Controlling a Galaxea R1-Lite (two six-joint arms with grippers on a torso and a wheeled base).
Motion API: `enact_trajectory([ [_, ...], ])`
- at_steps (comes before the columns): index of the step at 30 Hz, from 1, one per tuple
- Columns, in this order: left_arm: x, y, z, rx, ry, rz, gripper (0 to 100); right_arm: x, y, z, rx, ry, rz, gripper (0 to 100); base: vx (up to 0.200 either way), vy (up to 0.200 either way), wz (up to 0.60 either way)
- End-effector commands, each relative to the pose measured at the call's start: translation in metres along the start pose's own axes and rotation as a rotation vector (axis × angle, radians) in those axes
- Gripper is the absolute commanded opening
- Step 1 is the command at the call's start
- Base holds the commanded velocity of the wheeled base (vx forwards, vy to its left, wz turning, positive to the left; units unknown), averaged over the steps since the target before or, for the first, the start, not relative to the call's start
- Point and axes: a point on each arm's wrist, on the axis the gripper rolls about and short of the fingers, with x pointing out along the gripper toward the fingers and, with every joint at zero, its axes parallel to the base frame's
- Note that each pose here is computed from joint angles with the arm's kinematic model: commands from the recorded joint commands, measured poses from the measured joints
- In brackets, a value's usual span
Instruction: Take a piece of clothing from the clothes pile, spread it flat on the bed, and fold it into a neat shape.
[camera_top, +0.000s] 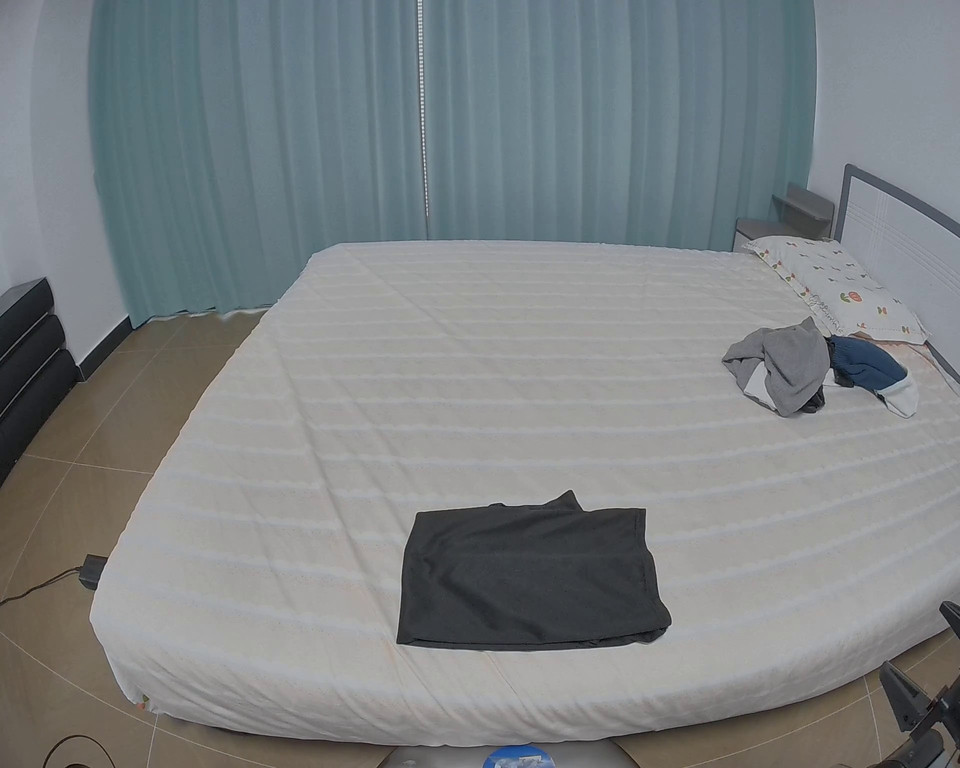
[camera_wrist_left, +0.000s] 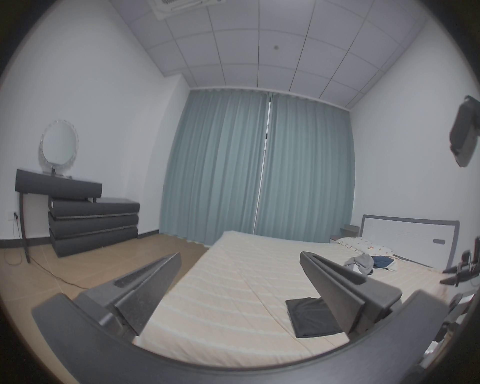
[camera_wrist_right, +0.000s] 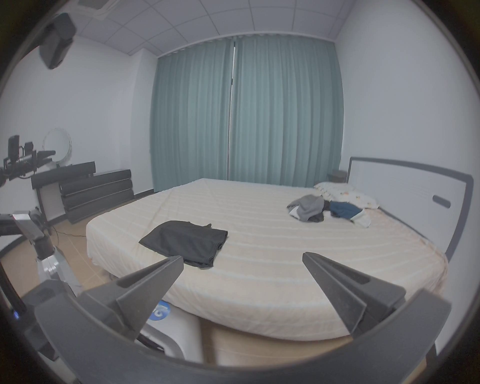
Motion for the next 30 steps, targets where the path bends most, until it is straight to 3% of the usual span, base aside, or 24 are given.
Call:
enact_trajectory([
  [1, -0.024, 0.004, -0.018, 0.068, -0.106, 0.038, 100, -0.009, 0.0, -0.008, -0.034, -0.075, -0.051, 100, 0.0, 0.0, 0.0],
  [5, -0.019, 0.005, -0.026, 0.119, -0.1, 0.053, 100, -0.002, -0.001, -0.017, -0.025, -0.078, -0.125, 100, 0.0, 0.0, 0.0],
  [8, -0.006, 0.006, -0.045, 0.141, -0.117, 0.044, 100, 0.01, -0.001, -0.031, -0.035, -0.15, -0.16, 100, 0.0, 0.0, 0.0],
  [10, -0.001, 0.007, -0.055, 0.166, -0.137, 0.04, 100, 0.01, -0.001, -0.03, -0.038, -0.154, -0.161, 100, 0.0, 0.0, 0.0],
  [12, 0.007, 0.009, -0.076, 0.235, -0.173, 0.032, 100, 0.007, 0.002, -0.034, -0.041, -0.161, -0.215, 100, 0.0, 0.0, 0.0],
  [15, 0.007, 0.009, -0.075, 0.252, -0.181, 0.027, 100, 0.002, 0.004, -0.037, -0.043, -0.198, -0.214, 100, 0.0, 0.0, 0.0],
  [20, 0.008, 0.009, -0.085, 0.265, -0.091, -0.008, 100, 0.002, 0.004, -0.036, -0.048, -0.207, -0.181, 100, 0.0, 0.0, 0.0],
  [23, 0.009, 0.011, -0.098, 0.273, 0.036, -0.006, 100, 0.002, 0.004, -0.036, -0.042, -0.208, -0.177, 100, 0.0, 0.0, 0.0],
  [24, 0.009, 0.011, -0.098, 0.273, 0.036, -0.006, 100, 0.002, 0.004, -0.036, -0.042, -0.208, -0.177, 100, 0.0, 0.0, 0.0],
  [25, 0.008, 0.011, -0.103, 0.216, 0.09, -0.021, 100, 0.002, 0.004, -0.036, -0.036, -0.208, -0.177, 100, 0.0, 0.0, 0.0],
  [30, 0.008, 0.009, -0.102, 0.169, 0.083, -0.109, 100, 0.002, 0.005, -0.037, 0.012, -0.199, -0.141, 100, 0.0, 0.0, 0.0],
])
